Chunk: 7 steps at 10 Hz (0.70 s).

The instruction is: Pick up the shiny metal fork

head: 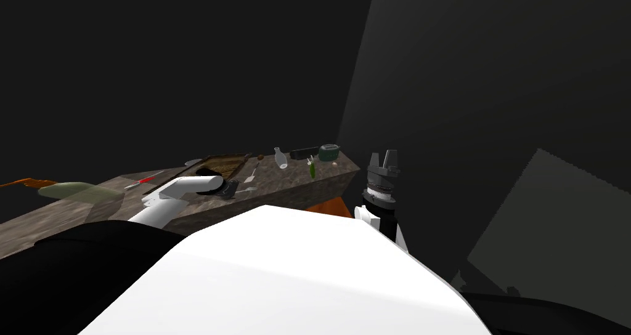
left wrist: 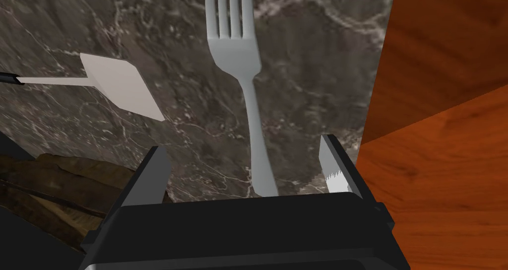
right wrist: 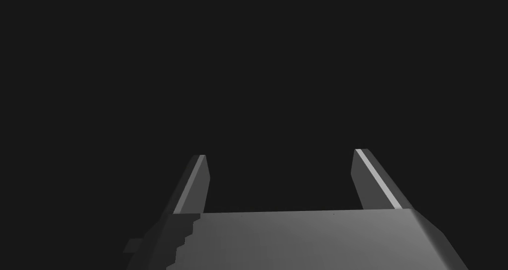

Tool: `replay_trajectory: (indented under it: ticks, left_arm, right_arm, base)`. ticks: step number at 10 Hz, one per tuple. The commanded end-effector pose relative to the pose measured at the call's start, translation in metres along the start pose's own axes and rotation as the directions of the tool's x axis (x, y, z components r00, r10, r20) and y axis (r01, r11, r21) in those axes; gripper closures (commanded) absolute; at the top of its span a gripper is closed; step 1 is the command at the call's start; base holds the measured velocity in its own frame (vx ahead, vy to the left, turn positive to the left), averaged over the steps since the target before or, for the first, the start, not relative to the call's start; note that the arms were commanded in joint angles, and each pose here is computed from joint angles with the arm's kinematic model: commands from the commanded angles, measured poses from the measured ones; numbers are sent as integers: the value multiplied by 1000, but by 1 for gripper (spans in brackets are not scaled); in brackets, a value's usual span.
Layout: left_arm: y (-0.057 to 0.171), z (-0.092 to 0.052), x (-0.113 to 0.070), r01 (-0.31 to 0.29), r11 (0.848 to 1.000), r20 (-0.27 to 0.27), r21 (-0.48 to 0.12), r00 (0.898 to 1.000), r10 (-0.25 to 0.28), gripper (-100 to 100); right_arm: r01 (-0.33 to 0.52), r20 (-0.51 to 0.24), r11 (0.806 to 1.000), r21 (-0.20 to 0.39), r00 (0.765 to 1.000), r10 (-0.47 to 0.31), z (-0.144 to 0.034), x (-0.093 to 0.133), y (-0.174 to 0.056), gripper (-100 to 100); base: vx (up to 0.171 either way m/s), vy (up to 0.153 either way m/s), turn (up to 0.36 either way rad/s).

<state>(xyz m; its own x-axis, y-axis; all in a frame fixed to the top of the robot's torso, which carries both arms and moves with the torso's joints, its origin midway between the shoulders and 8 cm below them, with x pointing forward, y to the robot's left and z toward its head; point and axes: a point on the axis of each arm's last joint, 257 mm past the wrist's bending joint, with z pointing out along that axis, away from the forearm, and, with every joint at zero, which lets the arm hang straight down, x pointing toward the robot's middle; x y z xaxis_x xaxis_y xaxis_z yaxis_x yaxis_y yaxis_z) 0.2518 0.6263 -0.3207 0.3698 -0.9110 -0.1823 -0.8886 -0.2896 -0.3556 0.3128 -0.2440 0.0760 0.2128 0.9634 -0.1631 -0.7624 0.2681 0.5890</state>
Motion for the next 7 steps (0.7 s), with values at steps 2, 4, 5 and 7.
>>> replay_trajectory:
  ticks: [2, 4, 5, 7]
  left_arm:
    - [-6, 3, 5, 0, 1000, 8, 10, 1000, 0, -100]
    - [-12, 6, 11, 2, 1000, 13, 16, 1000, -2, -100]
    - [-18, 8, 22, 8, 1000, 0, 21, 1000, -8, -100]
    - [-22, 11, 29, 10, 1000, 2, 21, 1000, -10, -100]
  right_arm:
    - [0, 0, 1000, 0, 1000, 0, 0, 0, 0, 0]
    - [0, 0, 1000, 0, 1000, 0, 0, 0, 0, 0]
    - [0, 0, 1000, 0, 1000, 0, 0, 0, 0, 0]
    - [0, 0, 1000, 0, 1000, 0, 0, 0, 0, 0]
  base:
    - [-42, 38, -9]
    - [-42, 36, -9]
    - [-42, 37, -7]
    - [-46, 36, -8]
